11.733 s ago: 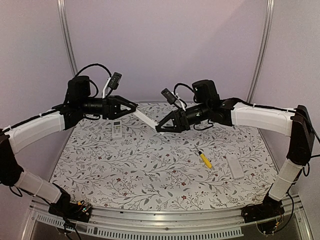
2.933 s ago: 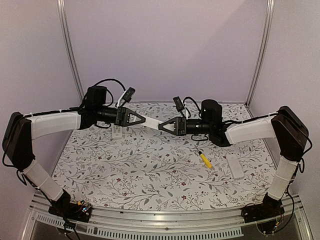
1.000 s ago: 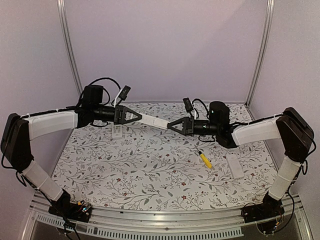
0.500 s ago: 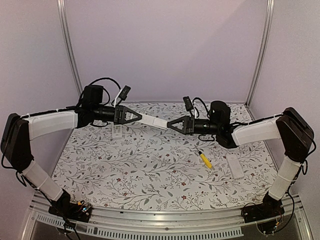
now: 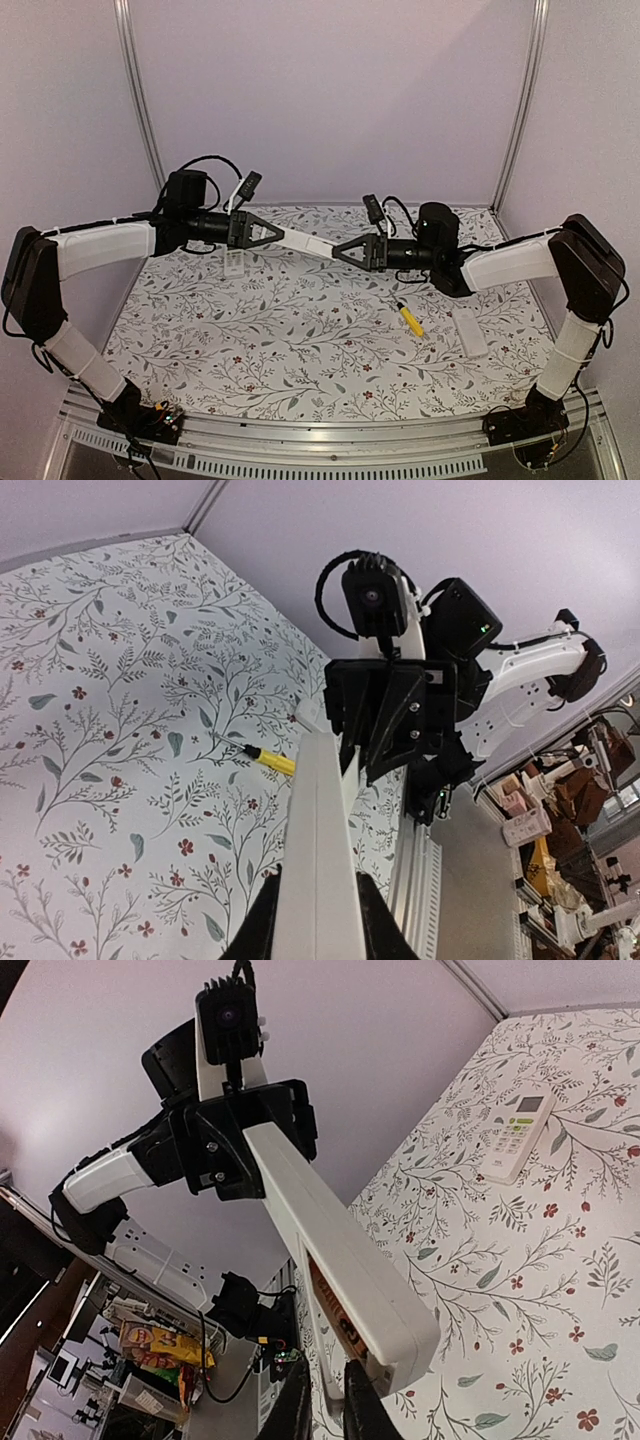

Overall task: Unload the batteries from the remote control
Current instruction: Remove the battery cover from the remote control.

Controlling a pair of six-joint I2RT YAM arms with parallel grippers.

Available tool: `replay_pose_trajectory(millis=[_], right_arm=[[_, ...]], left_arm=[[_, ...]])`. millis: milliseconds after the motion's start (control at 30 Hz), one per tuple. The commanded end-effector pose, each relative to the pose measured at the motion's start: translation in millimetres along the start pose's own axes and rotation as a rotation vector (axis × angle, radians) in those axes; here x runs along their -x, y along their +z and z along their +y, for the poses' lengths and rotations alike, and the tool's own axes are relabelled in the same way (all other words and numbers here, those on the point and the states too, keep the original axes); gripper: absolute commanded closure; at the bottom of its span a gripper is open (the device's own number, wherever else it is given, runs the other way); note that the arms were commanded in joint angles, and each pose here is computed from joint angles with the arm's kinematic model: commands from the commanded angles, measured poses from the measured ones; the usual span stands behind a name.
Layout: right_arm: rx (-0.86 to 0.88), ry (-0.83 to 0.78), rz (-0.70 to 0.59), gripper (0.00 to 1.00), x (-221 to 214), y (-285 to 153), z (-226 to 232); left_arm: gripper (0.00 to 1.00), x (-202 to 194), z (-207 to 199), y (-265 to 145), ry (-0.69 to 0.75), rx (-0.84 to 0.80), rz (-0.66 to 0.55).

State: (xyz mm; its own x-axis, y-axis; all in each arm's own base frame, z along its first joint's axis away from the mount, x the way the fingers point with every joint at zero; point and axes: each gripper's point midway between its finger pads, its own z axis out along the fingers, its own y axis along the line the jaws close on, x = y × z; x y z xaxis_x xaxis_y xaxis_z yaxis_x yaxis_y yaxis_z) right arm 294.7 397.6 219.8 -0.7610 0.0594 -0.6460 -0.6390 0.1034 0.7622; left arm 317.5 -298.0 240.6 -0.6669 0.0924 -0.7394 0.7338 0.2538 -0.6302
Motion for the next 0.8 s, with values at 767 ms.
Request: replay_pose_trajectory(millis=[767], right_arm=[[0.017, -0.027, -0.037, 1.0, 9, -7, 10]], left_arm=[[1.0, 13, -8, -12, 0.017, -0.035, -0.044]])
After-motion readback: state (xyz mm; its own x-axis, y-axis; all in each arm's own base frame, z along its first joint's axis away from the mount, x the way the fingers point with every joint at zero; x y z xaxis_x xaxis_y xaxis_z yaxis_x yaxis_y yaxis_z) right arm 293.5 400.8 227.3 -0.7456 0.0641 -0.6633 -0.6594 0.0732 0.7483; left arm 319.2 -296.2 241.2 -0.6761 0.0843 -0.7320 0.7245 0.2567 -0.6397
